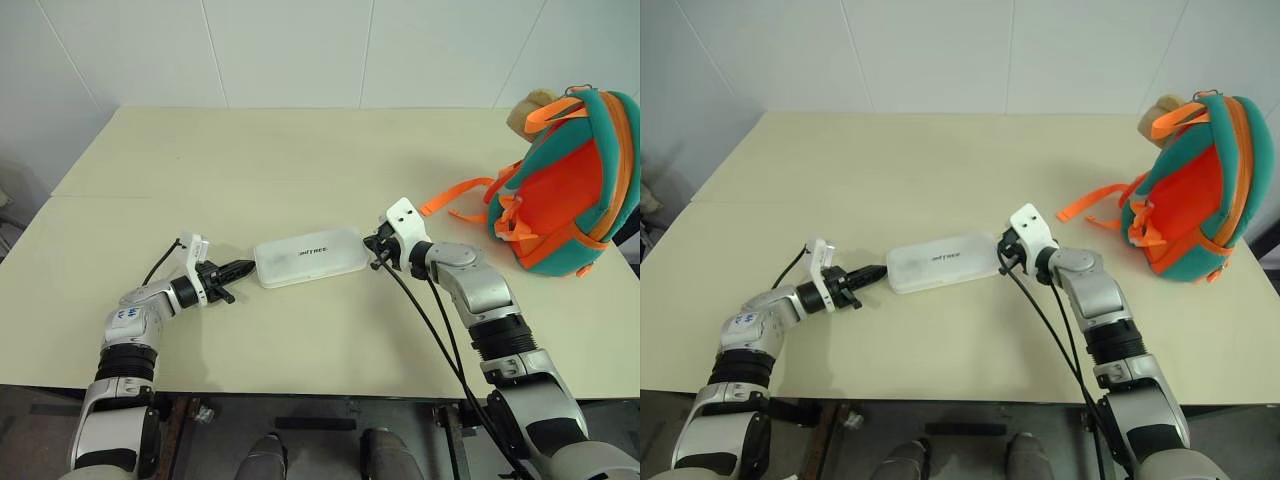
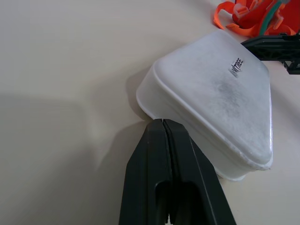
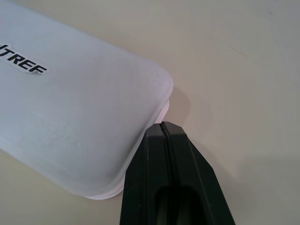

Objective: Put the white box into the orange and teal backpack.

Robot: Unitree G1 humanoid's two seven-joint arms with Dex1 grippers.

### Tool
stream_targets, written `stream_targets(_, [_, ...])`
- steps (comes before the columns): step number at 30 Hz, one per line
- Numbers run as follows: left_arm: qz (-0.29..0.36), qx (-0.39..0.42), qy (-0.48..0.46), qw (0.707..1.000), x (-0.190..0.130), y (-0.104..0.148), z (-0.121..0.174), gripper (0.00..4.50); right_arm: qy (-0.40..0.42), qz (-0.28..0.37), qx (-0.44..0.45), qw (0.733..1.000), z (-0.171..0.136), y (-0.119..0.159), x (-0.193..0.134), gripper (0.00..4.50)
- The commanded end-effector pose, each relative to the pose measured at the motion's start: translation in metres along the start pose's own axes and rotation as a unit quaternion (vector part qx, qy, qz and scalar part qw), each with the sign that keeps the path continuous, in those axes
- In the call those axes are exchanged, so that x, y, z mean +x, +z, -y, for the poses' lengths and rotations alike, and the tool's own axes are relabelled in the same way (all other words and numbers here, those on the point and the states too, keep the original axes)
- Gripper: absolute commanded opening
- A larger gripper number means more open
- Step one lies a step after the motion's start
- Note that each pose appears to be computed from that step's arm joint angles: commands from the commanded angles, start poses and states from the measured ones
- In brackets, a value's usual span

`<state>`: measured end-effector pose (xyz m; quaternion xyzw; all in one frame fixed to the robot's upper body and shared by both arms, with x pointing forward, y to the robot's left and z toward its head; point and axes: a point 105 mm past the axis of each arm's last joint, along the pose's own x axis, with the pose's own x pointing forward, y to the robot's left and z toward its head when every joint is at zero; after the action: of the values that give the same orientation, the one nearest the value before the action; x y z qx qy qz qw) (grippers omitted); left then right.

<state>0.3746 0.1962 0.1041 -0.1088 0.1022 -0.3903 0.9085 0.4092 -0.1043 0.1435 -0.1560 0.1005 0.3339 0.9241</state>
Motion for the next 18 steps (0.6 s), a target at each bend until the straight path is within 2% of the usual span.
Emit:
stream_targets(1, [-0.009,0.007,-0.018,1.0,0.009,-0.002,0.006,0.01,0.009,0.022,-0.02,1.0,-0.004,0.017,-0.004,0.0])
stream_targets(8, [-0.032,0.015,-0.045,0.998,0.012,-0.008,0.017,0.01,0.05,0.016,-0.029,0.998,-0.018,0.017,-0.012,0.0])
stream_targets(18, [-0.081,0.042,-0.083,0.992,0.01,-0.015,0.029,0.01,0.098,-0.03,-0.034,0.994,-0.026,0.001,-0.032,0.0])
